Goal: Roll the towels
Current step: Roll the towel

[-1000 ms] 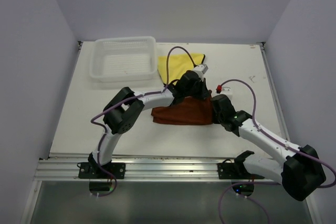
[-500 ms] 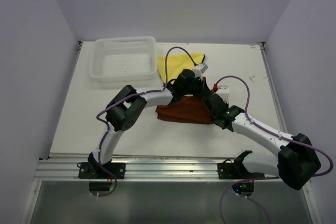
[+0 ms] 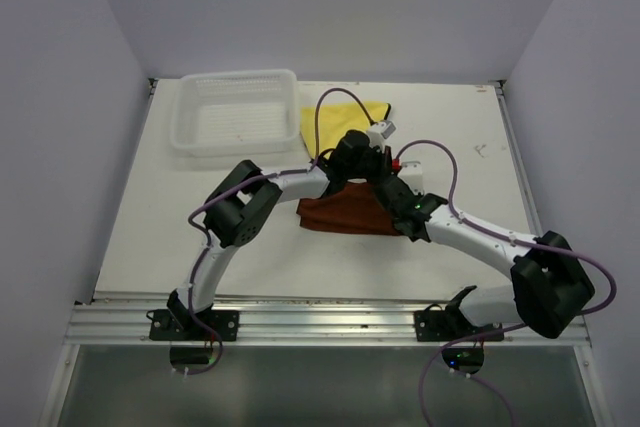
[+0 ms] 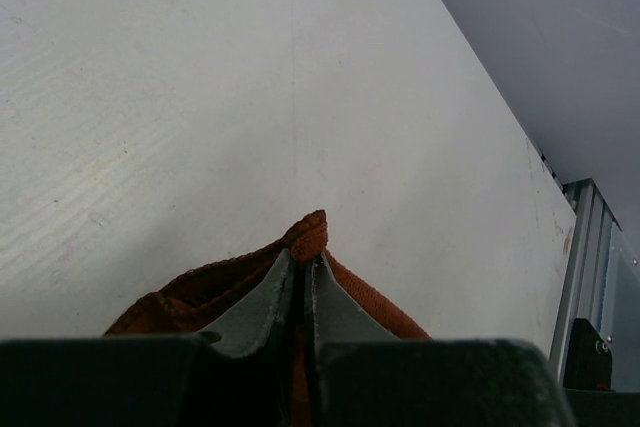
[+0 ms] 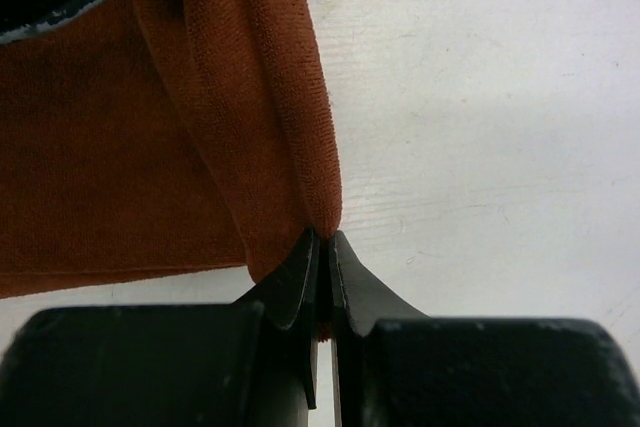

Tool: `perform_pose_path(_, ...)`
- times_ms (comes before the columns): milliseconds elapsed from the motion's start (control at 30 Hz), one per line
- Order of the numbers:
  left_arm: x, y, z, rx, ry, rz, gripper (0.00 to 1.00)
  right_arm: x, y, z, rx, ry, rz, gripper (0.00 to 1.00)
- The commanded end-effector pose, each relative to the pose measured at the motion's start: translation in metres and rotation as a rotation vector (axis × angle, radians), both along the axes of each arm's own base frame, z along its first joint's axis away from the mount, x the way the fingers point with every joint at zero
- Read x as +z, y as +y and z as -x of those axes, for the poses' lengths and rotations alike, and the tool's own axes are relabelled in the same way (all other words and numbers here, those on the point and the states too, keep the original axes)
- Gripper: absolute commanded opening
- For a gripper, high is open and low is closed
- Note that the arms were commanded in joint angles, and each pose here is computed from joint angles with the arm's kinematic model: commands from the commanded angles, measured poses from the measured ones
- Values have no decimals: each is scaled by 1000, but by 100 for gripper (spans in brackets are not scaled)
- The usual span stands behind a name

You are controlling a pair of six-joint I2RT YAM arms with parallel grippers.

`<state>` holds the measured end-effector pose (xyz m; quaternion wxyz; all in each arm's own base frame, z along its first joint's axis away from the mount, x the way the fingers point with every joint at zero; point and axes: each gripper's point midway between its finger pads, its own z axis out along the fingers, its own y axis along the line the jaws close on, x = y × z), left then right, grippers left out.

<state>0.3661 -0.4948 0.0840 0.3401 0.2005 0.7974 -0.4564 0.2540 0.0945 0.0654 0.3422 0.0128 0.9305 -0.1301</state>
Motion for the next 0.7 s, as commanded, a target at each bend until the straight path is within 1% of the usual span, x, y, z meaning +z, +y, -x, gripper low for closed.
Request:
perform_pose_path(0, 28, -2, -23, 6, -97, 53, 8, 4, 10, -8, 16, -13, -4, 0)
perform_pose_path(100, 26, 0, -23, 7, -98, 46, 18, 1, 13, -10, 23, -5, 6, 0)
perform_pose_path(133, 23, 3, -23, 11, -93, 37, 22, 1, 14, -10, 23, -5, 9, 0)
perform_pose_path(167, 27, 5, -23, 14, -97, 41, 34, 2, 13, -11, 16, -5, 19, 0)
perform_pose_path(200, 29, 8, -24, 25, -99, 40, 39, 1, 12, -11, 3, -7, 20, 0)
perform_pose_path(233, 28, 13, -23, 34, -91, 32, 46, 2, 11, -11, -7, -13, 21, 0)
perform_pose_path(300, 42, 22, -30, 74, -104, 24, 53, 0, 9, -10, -21, -24, 11, 0)
perform_pose_path(333, 43, 26, -31, 84, -94, -7, 60, 3, 12, -12, -24, -46, -15, 0)
perform_pose_path(433, 60, 40, -42, 127, -89, -60, 71, 1, 13, -11, -20, -59, -37, 0)
perform_pose_path(500, 66, 47, -48, 144, -79, -84, 77, 2, 12, -11, -19, -66, -38, 0)
perform_pose_path(533, 70, 50, -48, 146, -65, -103, 79, 3, 13, -13, -19, -78, -43, 0)
perform_pose_path(567, 79, 52, -51, 154, -78, -99, 80, 4, 12, -12, -17, -82, -45, 0)
perform_pose_path(600, 76, 56, -48, 151, -59, -125, 81, 4, 13, -13, -13, -88, -47, 0)
perform_pose_path(667, 86, 58, -45, 148, -51, -131, 84, 7, 14, -14, -10, -103, -60, 0)
